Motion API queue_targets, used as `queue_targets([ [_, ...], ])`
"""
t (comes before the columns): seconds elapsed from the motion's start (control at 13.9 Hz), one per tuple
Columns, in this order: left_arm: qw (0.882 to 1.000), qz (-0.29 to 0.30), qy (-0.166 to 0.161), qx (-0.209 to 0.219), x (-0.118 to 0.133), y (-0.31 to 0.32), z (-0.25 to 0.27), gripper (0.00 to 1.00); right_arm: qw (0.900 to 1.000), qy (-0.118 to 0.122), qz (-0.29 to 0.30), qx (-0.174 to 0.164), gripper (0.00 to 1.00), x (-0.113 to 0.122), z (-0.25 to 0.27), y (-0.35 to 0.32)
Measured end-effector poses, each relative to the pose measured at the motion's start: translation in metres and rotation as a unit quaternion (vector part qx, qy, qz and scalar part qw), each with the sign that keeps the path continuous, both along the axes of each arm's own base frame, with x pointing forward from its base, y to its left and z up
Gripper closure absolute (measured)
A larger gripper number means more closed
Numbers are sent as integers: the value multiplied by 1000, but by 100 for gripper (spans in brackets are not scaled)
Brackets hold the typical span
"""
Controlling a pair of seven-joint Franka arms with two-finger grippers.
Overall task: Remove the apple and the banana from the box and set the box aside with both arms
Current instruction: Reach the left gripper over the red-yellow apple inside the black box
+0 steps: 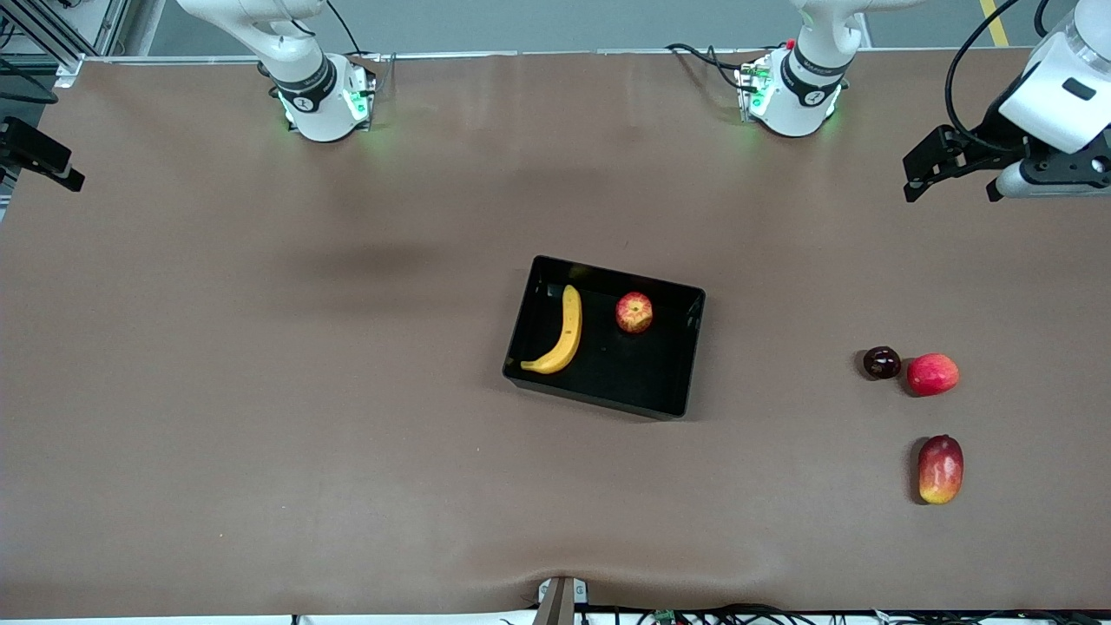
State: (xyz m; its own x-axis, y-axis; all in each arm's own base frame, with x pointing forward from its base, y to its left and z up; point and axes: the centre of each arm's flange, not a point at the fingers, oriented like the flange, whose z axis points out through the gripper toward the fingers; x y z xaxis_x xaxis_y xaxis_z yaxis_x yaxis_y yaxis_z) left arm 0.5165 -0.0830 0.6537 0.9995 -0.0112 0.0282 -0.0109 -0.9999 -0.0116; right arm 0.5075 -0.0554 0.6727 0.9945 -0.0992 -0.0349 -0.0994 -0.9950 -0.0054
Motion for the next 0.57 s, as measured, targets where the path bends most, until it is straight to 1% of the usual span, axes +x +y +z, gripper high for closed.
queue_targets([
  [0.29, 1000, 0, 5, 0, 4, 0, -6, 0, 1000, 4, -1, 0, 0, 2, -4, -1],
  [0.43, 1000, 0, 6, 12, 10, 3, -9, 0, 1000, 5, -2, 0, 0, 3, -5, -2],
  [0.57, 1000, -11, 21, 14, 18, -6, -25, 0, 1000, 8, -3, 0, 0, 4, -7, -3],
])
